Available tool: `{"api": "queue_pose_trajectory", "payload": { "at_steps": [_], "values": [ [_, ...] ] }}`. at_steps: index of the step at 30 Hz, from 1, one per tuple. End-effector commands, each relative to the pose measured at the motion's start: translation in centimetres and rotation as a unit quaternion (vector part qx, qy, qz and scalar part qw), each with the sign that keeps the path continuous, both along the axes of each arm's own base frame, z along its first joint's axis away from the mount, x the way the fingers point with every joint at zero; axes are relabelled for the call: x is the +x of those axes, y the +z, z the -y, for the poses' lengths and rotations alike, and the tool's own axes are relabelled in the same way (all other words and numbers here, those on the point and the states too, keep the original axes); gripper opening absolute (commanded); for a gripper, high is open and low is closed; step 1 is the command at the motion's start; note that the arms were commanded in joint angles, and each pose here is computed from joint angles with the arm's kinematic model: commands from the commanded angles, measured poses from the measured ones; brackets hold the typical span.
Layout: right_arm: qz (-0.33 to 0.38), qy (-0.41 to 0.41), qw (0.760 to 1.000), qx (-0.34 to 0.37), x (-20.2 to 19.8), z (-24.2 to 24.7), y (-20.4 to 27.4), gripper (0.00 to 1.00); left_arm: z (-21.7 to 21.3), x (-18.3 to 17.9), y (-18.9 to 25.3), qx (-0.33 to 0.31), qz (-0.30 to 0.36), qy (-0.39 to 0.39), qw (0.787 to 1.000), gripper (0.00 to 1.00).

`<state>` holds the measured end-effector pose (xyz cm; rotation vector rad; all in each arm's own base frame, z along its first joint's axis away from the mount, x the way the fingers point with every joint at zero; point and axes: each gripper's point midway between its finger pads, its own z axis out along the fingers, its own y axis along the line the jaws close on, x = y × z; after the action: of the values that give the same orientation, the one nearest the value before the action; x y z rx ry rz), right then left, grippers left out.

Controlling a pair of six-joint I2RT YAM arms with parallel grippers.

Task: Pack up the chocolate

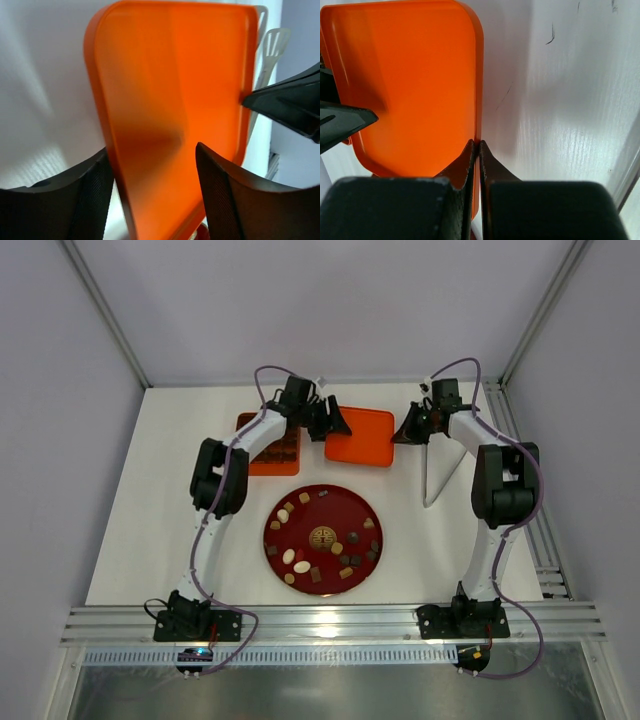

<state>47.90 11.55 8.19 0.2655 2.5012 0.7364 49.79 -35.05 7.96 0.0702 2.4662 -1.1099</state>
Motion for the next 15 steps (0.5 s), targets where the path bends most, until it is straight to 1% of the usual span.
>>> {"api": "queue_pose_trajectory", "payload": {
  "at_steps": [1, 5, 7, 9, 10, 13, 15],
  "values": [
    [0.06, 0.009, 0.998, 0.035, 0.6, -1.1, 4.8, 0.04, 1.2, 0.0, 6.7, -0.069, 0.041, -0.013, 0.997, 0.57],
    [0.069, 0.013, 0.997, 0.039, 0.3, -1.8, 5.7, 0.04, 1.3, -0.5, 8.7, -0.086, 0.045, -0.013, 0.995, 0.48],
    [0.075, 0.018, 0.996, 0.039, 0.0, -2.3, 6.4, 0.04, 1.2, -0.8, 9.0, -0.088, 0.041, -0.012, 0.995, 0.38],
    [0.077, 0.021, 0.996, 0.036, -0.3, -2.8, 6.6, 0.04, 1.2, -1.4, 9.5, -0.095, 0.036, -0.015, 0.995, 0.32],
    [0.082, 0.024, 0.996, 0.035, -0.5, -3.1, 7.2, 0.04, 1.2, -1.5, 9.6, -0.096, 0.033, -0.014, 0.995, 0.18],
    [0.084, 0.029, 0.996, 0.029, -1.0, -3.7, 7.4, 0.04, 1.0, -2.3, 10.5, -0.104, 0.028, -0.017, 0.994, 0.0],
    [0.087, 0.029, 0.996, 0.015, -1.6, -3.9, 7.7, 0.06, 0.9, -2.9, 11.7, -0.11, 0.029, -0.018, 0.993, 0.0]
  ]
}}
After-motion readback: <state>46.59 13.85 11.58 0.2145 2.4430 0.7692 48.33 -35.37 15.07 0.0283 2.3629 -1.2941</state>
